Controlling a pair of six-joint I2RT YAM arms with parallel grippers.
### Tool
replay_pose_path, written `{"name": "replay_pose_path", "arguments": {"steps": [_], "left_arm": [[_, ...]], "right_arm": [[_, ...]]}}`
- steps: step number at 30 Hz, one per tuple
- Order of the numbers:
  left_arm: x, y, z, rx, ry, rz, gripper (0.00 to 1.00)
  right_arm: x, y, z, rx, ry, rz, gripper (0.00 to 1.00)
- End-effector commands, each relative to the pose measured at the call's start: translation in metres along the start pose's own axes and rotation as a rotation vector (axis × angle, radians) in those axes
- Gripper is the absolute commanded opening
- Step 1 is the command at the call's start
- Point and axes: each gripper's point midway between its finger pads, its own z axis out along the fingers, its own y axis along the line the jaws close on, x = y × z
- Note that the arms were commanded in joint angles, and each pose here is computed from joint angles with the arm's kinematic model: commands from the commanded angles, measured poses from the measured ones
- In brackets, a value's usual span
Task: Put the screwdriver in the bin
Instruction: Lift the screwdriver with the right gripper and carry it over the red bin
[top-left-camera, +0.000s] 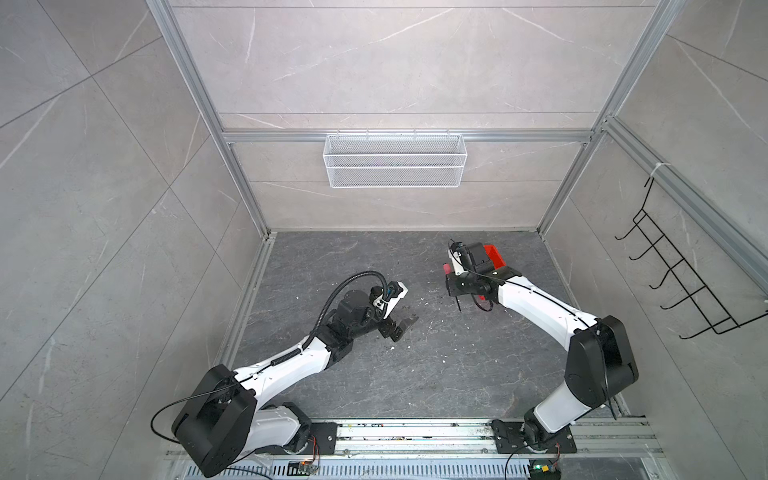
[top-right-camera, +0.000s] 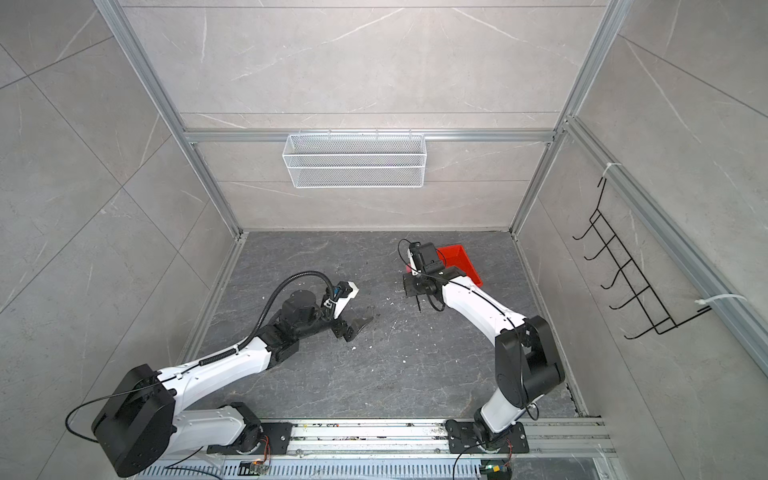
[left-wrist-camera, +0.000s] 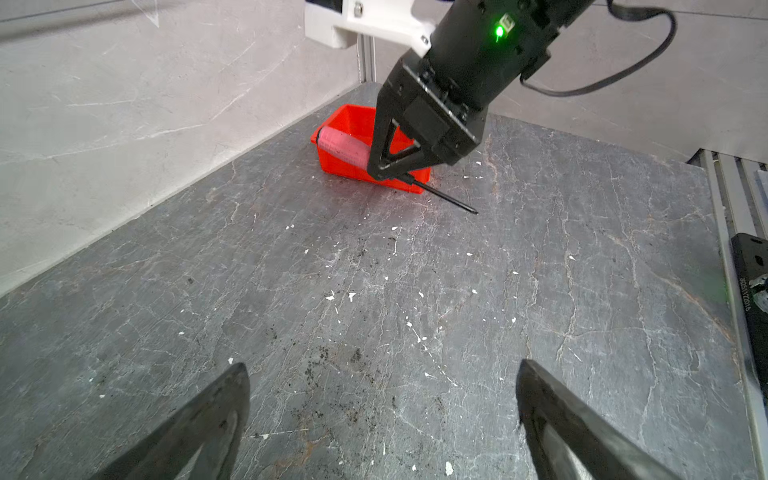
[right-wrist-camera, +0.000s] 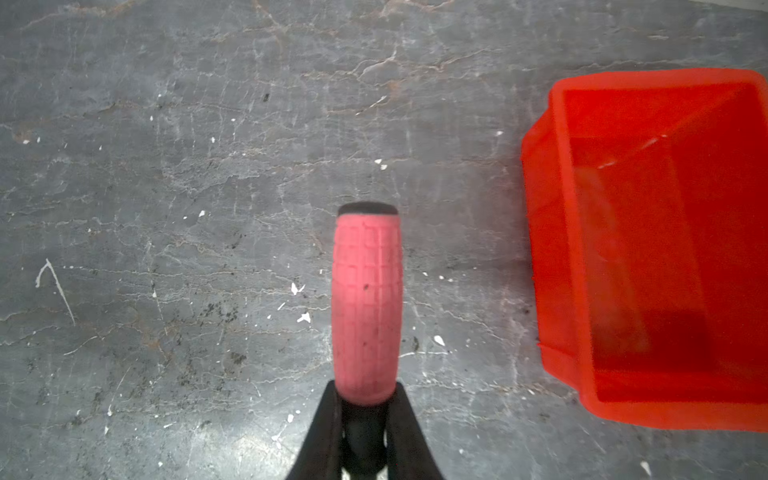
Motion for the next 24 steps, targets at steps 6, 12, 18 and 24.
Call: {"name": "replay_pose_path", "arguments": {"steps": [6,12,18,24], "left_arm": [[-0.038,0.002,0.007,-0.002,-0.116,0.089,1.0],[-0.038,0.002,0.017,0.016,-0.129,0.104,1.0],[-0.045,0.0,0.037,0.05,-0.174,0.094,1.0],[-0.052,-0.004,0.064,0.099,-0.205,0.074,1.0]], "right_arm": [[-0.009,-0.026,-0.018,0.043,-0.056,0.011,0.0],[-0.008,-0.049,-0.019,0.087,-0.056,0.021,0.0],[-0.012,-0.077,-0.018,0.117,-0.067,0.049,0.0],[-0.017,-0.109,-0.013,0.107,-0.068,0.12,0.0]]}}
